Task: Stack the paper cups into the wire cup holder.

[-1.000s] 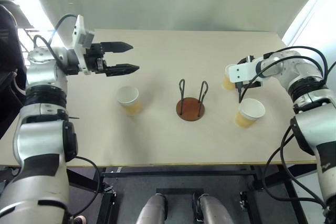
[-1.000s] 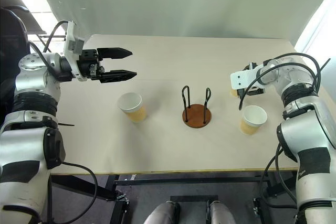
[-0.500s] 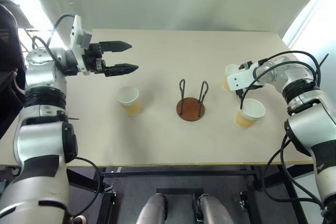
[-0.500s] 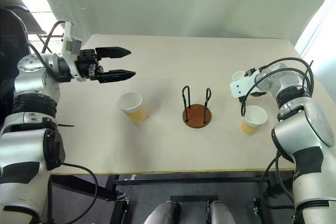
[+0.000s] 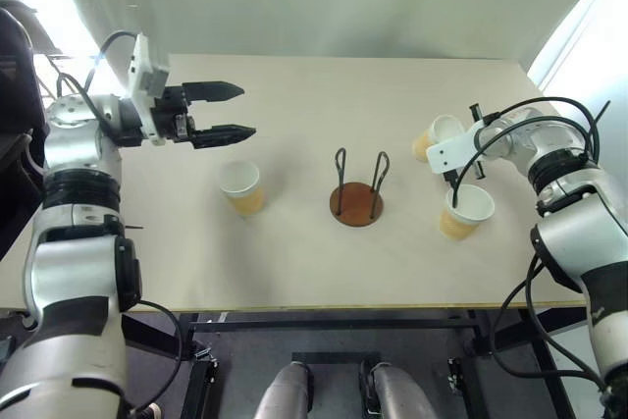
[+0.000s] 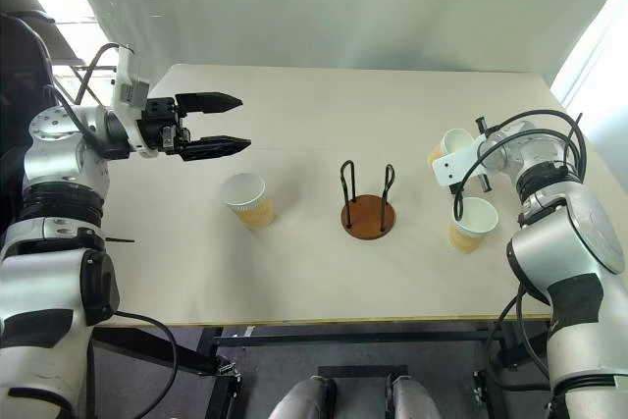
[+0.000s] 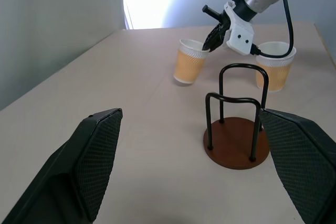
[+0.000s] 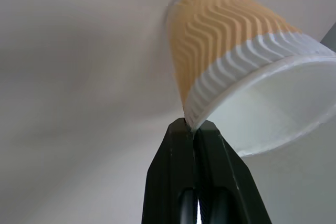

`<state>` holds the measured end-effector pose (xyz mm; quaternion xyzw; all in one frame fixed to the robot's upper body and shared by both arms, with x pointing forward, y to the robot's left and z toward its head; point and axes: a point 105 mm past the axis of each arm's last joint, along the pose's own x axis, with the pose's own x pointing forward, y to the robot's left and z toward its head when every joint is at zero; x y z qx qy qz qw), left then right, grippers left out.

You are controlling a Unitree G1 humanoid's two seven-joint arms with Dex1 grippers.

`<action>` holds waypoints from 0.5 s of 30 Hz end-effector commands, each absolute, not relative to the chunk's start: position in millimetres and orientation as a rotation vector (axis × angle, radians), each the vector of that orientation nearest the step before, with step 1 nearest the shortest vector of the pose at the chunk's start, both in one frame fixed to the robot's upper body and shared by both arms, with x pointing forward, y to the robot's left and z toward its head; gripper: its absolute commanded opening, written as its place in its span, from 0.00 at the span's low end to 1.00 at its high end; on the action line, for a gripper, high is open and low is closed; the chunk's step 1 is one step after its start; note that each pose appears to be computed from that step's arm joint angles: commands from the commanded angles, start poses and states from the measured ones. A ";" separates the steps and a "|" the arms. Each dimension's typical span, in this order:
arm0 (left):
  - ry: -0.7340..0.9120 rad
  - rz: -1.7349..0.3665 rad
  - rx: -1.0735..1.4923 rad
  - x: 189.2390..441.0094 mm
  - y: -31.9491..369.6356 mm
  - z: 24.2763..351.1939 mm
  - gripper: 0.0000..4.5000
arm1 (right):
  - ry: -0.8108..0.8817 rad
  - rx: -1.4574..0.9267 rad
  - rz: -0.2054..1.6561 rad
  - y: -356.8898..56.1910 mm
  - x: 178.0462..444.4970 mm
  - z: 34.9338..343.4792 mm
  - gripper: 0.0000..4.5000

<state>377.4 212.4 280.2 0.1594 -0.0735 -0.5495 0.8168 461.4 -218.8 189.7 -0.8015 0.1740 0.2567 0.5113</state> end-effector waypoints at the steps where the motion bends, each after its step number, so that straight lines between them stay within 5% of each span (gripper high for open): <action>1: -0.199 -1.205 0.388 370.0 212.7 291.9 1.00 | 0.371 -1.938 0.592 -214.2 463.6 211.5 0.00; 15: -0.186 -1.161 0.387 374.1 220.7 287.0 1.00 | 0.245 -1.990 0.707 -193.5 452.9 253.1 0.00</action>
